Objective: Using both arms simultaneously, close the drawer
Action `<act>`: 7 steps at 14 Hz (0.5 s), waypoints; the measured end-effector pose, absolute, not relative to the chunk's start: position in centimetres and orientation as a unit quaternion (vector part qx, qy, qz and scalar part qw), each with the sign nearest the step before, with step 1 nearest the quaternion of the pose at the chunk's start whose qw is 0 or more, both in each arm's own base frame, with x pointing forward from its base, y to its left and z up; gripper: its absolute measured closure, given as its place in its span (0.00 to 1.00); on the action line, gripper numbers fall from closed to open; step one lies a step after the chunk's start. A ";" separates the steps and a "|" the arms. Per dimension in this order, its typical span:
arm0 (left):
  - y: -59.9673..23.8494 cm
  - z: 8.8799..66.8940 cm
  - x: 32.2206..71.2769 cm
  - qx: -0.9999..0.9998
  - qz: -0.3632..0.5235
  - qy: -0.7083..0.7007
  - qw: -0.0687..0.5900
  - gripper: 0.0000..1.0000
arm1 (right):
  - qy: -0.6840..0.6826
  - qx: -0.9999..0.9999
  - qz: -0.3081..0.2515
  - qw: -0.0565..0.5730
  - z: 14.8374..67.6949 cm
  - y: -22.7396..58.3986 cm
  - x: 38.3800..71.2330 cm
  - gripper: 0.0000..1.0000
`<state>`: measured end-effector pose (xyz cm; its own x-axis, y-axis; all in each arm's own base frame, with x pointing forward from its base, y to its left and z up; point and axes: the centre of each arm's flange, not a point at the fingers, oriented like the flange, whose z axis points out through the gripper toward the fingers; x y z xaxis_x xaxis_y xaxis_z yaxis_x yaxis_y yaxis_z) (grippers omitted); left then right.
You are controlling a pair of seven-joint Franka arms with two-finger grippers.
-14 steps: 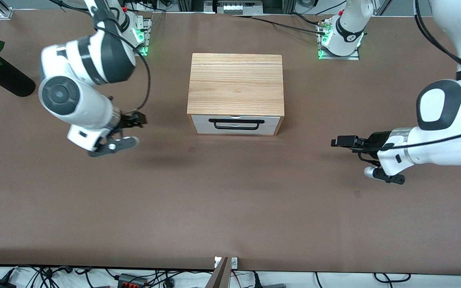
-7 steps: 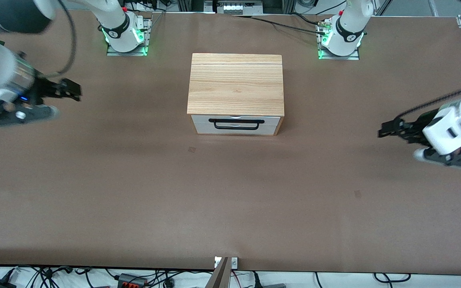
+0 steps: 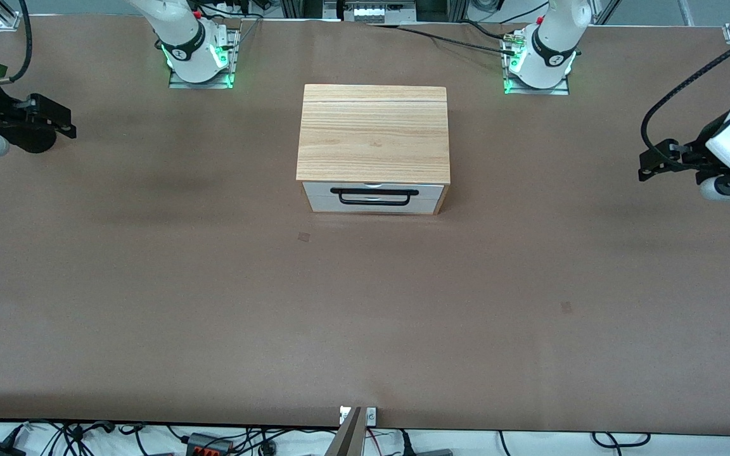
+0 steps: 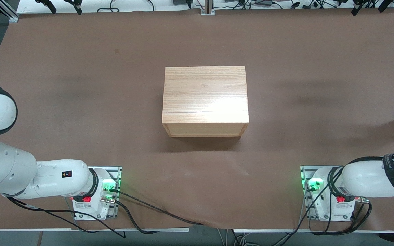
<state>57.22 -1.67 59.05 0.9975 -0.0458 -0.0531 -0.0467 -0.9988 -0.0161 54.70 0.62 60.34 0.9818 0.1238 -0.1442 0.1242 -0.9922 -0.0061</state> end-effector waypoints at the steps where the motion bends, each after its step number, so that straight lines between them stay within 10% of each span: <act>1: -1.7 58.7 56.6 -0.999 0.029 0.022 0.009 0.00 | 0.060 0.996 -0.072 0.001 59.4 0.3 54.7 0.00; 7: -1.5 57.0 55.3 -0.999 0.029 0.026 0.001 0.00 | 0.036 0.999 -0.027 0.002 59.8 -2.4 54.0 0.00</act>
